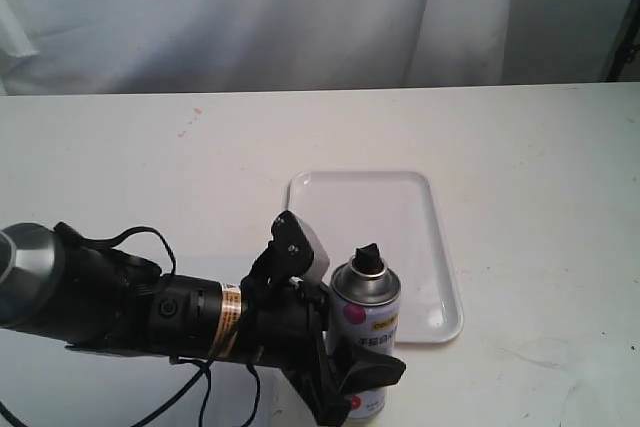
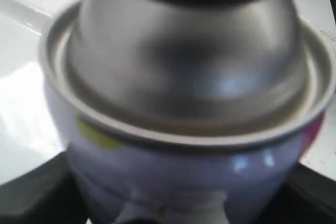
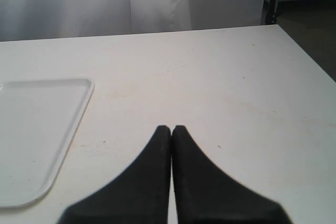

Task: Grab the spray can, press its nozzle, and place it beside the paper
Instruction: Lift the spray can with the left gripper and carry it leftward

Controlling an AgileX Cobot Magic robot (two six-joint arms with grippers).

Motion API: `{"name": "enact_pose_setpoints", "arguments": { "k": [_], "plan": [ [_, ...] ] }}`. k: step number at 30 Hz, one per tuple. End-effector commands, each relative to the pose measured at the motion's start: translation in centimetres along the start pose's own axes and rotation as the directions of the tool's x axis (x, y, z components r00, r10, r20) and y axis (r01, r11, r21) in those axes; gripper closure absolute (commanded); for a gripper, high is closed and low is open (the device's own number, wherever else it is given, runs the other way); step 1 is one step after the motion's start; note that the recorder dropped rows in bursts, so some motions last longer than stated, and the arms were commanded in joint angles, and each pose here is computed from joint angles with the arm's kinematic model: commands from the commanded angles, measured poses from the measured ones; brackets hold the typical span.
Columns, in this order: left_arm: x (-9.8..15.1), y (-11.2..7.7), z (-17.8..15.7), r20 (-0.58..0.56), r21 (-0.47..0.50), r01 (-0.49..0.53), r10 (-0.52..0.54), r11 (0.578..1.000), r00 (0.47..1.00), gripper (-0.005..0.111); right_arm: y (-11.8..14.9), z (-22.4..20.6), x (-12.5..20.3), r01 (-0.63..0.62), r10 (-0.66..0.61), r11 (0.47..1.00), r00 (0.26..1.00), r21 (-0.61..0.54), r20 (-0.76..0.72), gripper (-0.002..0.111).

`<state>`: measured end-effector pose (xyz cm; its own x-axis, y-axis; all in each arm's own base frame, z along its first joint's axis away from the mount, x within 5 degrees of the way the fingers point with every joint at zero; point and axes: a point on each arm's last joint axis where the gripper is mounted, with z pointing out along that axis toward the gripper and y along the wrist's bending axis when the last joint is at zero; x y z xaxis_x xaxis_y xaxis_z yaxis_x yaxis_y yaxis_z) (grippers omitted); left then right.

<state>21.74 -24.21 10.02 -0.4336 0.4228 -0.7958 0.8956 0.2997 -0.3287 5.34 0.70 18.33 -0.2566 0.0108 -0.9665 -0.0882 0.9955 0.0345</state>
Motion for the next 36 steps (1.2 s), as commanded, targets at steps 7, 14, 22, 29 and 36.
{"name": "enact_pose_setpoints", "arguments": {
  "k": [7, 14, 22, 29, 36],
  "plan": [
    [-4.5, -2.4, -3.1, 0.089, -0.001, -0.11, 0.109, 0.994, 0.99, 0.107, 0.0, 0.0, 0.1, 0.0, 0.0, 1.0, 1.0, 0.003, 0.003, 0.108],
    [-6.1, -2.1, -7.3, -0.071, -0.308, -0.15, 0.134, 0.94, 0.988, 0.107, 0.0, 0.0, 0.1, 0.0, 0.0, 1.0, 1.0, 0.003, 0.003, 0.108],
    [-6.1, -1.7, -11.8, -0.042, -0.505, -0.056, 0.04, 0.861, 0.998, 0.107, 0.0, 0.0, 0.1, 0.0, 0.0, 1.0, 1.0, 0.003, 0.003, 0.108],
    [-2.9, -0.4, -16.1, -0.027, -0.647, 0.019, -0.047, 0.762, 0.999, 0.107, 0.0, 0.0, 0.1, 0.0, 0.0, 1.0, 1.0, 0.003, 0.003, 0.108],
    [-2.6, 1.0, -18.8, -0.015, -0.761, 0.015, -0.041, 0.649, 0.999, 0.107, 0.0, 0.0, 0.1, 0.0, 0.0, 1.0, 1.0, 0.003, 0.003, 0.108]
  ]
}}
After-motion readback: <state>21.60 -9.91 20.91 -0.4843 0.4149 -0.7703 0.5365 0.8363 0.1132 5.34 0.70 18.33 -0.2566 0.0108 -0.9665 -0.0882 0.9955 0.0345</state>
